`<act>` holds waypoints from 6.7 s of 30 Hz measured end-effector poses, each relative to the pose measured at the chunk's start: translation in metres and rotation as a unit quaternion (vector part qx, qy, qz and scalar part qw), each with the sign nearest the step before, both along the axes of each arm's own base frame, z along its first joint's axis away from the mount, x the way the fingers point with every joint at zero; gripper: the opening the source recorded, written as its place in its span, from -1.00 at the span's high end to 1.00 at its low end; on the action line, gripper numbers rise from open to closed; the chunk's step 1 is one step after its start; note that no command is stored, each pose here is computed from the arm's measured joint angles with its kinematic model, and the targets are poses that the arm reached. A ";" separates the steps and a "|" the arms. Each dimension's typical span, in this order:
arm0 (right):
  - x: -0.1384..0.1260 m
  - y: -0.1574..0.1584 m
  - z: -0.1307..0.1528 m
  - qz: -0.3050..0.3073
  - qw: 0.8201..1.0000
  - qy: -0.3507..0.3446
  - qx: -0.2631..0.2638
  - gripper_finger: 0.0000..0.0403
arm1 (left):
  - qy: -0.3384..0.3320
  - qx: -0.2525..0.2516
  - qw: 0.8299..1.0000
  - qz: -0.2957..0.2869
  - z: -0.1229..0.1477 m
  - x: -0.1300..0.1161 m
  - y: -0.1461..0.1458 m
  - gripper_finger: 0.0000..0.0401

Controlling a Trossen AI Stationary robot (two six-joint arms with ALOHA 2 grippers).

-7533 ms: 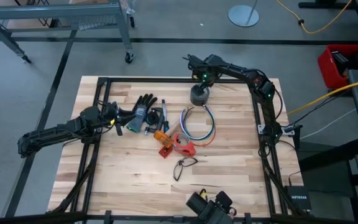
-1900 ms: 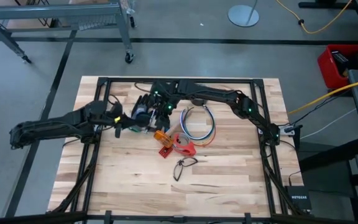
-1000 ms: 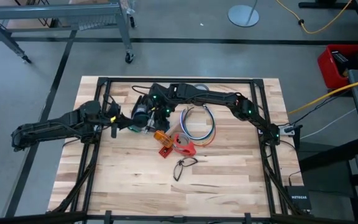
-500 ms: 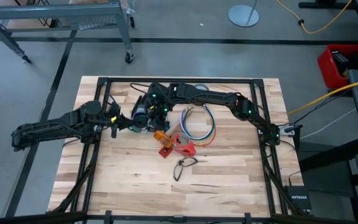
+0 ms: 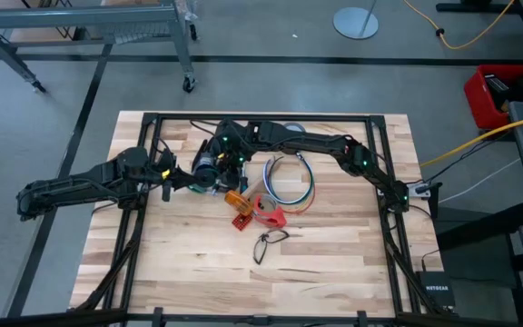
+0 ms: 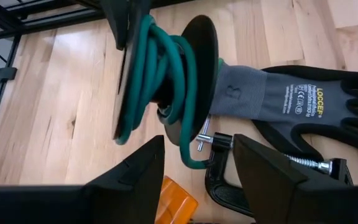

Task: Coil cords
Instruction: Uncoil the green wire from the spool

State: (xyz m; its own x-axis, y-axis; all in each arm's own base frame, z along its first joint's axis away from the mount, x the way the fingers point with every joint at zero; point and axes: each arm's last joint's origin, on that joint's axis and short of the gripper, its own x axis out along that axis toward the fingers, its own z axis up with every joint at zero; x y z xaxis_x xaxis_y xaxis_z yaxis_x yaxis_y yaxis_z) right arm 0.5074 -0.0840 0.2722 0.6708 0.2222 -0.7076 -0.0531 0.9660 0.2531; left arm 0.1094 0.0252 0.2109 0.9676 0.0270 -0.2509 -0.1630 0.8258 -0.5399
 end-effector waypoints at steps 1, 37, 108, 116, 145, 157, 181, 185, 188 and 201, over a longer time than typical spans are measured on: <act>0.000 0.000 0.000 0.000 1.000 0.000 0.000 0.04 | 0.000 0.000 1.000 0.000 0.000 0.000 0.000 1.00; -0.004 0.001 -0.002 0.013 1.000 0.020 0.018 0.96 | -0.001 -0.006 1.000 -0.020 0.000 0.000 -0.001 1.00; -0.011 -0.015 0.008 -0.034 0.997 0.039 -0.054 0.98 | -0.256 0.114 0.936 -0.210 0.049 -0.010 -0.019 1.00; -0.027 -0.007 -0.001 -0.002 0.991 0.131 0.026 0.98 | -0.276 0.194 0.935 -0.109 0.053 -0.011 -0.014 1.00; -0.071 -0.026 -0.013 -0.057 0.930 0.357 -0.066 0.98 | 0.070 -0.106 0.970 -0.206 -0.014 -0.016 -0.021 1.00; -0.047 -0.042 -0.009 -0.092 0.965 0.226 -0.095 0.99 | -0.079 -0.100 0.955 -0.269 0.018 -0.010 -0.022 1.00; -0.029 -0.024 -0.009 -0.045 0.988 0.137 0.051 0.99 | -0.419 0.261 0.848 -0.193 0.079 -0.025 -0.023 1.00; -0.028 -0.010 -0.021 -0.026 0.985 0.159 0.063 0.99 | -0.449 0.300 0.822 -0.179 0.084 -0.029 -0.024 1.00; -0.030 0.002 -0.034 -0.016 0.978 0.194 0.067 0.99 | -0.472 0.311 0.807 -0.172 0.088 -0.033 -0.025 1.00; -0.067 0.028 -0.053 0.010 0.912 0.404 0.073 0.99 | -0.423 0.286 0.850 -0.129 0.081 -0.026 -0.017 1.00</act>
State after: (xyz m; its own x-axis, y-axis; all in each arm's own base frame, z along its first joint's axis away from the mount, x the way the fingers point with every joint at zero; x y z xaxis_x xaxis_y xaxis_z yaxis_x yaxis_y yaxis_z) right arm 0.4403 -0.0563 0.2194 -0.0612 0.3598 -0.9310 0.1896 0.9200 0.3431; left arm 0.0831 0.0078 0.2920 0.7880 -0.3298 0.5199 0.3097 0.9422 0.1282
